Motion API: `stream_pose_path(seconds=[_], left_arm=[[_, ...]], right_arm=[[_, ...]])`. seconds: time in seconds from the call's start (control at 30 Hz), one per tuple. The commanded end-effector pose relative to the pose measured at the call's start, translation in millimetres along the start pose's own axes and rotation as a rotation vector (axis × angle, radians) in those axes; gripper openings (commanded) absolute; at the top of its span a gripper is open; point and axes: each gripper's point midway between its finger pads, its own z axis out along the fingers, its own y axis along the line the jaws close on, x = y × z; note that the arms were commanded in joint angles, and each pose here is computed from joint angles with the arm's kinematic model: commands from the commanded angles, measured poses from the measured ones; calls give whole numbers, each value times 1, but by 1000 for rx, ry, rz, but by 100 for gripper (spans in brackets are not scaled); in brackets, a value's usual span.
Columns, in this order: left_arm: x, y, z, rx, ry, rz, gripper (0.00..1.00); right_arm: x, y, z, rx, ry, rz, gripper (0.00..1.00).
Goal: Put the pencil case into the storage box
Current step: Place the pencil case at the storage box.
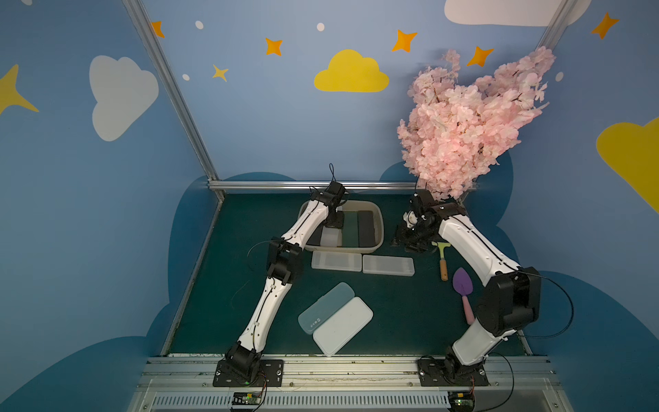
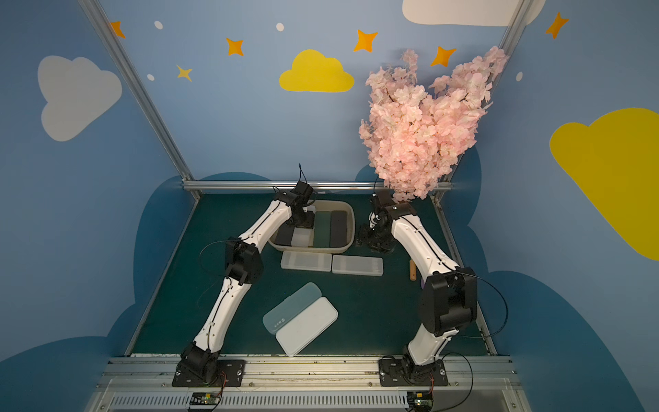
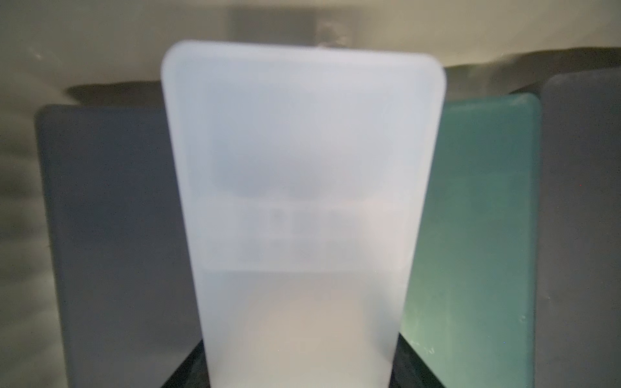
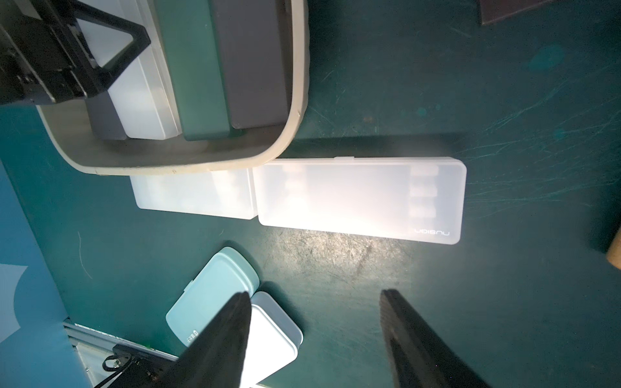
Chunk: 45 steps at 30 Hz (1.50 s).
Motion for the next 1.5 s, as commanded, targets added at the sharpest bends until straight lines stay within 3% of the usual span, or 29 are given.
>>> stream_pose_path(seconds=[0.0,0.2,0.47,0.53,0.63,0.8,0.93,1.47], left_arm=[[8,12,6,-37,34,-13,69],[4,6,0,-24,17,1,80],[-14,-1,-30,-5,-61,7,79],[-18,-4,-39,2,-79,2,74],[-18,-8,-49,9,-89,4,52],[-7,-11,-40,17,-50,10,30],[1,-16,-25,44,-12,-1,25],[43,-18,25,56,149,-27,22]], right_arm=[[4,0,-9,-10,-8,-1,65],[3,0,-11,-14,-11,-1,65],[1,2,-12,-15,-13,2,65],[0,2,-12,-17,-14,2,65],[1,3,-12,-17,-16,2,65],[2,1,-12,-14,-16,5,66],[3,0,-12,-11,-17,5,65],[4,-4,-10,1,-14,13,65]])
